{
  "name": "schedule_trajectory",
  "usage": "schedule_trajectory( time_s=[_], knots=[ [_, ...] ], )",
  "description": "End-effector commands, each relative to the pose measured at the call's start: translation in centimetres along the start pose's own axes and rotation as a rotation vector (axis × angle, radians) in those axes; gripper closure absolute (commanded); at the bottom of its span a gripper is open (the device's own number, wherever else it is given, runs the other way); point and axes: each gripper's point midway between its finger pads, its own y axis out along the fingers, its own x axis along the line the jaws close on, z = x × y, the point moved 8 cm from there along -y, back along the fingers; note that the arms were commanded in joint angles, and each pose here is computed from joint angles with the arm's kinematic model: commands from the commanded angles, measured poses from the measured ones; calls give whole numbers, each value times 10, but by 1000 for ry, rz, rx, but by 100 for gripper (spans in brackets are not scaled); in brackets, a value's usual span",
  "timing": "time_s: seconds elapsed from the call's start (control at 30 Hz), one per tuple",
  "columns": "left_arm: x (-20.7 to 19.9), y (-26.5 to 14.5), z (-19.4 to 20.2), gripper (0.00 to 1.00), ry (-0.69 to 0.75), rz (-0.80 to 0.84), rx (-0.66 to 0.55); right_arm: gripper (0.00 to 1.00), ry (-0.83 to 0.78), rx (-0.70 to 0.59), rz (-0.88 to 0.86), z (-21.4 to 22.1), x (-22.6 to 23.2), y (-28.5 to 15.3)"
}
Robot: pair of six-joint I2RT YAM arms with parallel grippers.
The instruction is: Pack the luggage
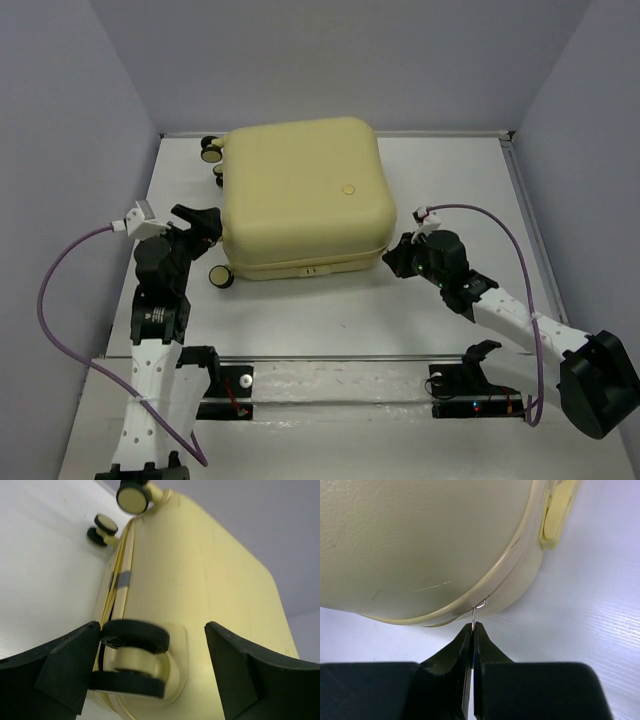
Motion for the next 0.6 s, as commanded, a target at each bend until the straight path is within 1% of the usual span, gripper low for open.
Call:
schedule_trajectory(
  time_s=[0.0,0.03,0.07,0.1,0.13,0.17,0.2,0.23,0.27,0.3,0.33,0.37,0.4,0.43,0.47,0.5,0.53,0.57],
  knots=[
    [-58,-32,-50,13,169,233,-125,93,-88,-168,-216,-50,39,-6],
    [-67,-35,-47,23,195,299,-100,93,-91,-159,-222,-49,39,-6],
    [-71,-36,-42,41,207,343,-68,93,-96,-154,-226,-49,40,-6],
    [-72,-37,-32,66,218,384,-22,93,-101,-138,-236,-47,40,-5],
    [-74,-37,-25,73,228,412,4,93,-104,-131,-241,-46,40,-5],
    [-82,-41,-10,80,253,479,66,93,-103,-119,-241,-43,39,-4],
    [-81,-38,4,87,262,485,115,93,-105,-104,-242,-40,38,-3],
    [-84,-38,17,88,272,506,165,93,-102,-98,-240,-38,37,-2],
    [-96,-49,41,89,290,592,260,93,-102,-94,-236,-36,36,-2],
    [-101,-45,55,89,297,569,273,93,-101,-89,-232,-35,35,-1],
    [-103,-48,72,89,315,571,315,93,-100,-88,-232,-35,35,-2],
    [-108,-51,85,87,327,588,349,93,-100,-86,-234,-34,35,-3],
    [-119,-60,110,84,342,626,405,93,-98,-83,-233,-33,35,-3],
    [-123,-63,123,81,343,638,428,93,-96,-83,-233,-33,35,-3],
    [-128,-65,135,75,344,654,453,93,-95,-78,-229,-32,34,-3],
    [-132,-65,147,72,354,665,477,93,-95,-77,-231,-32,35,-4],
    [-134,-64,171,71,393,661,540,93,-96,-78,-233,-32,35,-5],
    [-142,-62,179,70,386,685,537,93,-95,-80,-235,-31,35,-7]
  ],
)
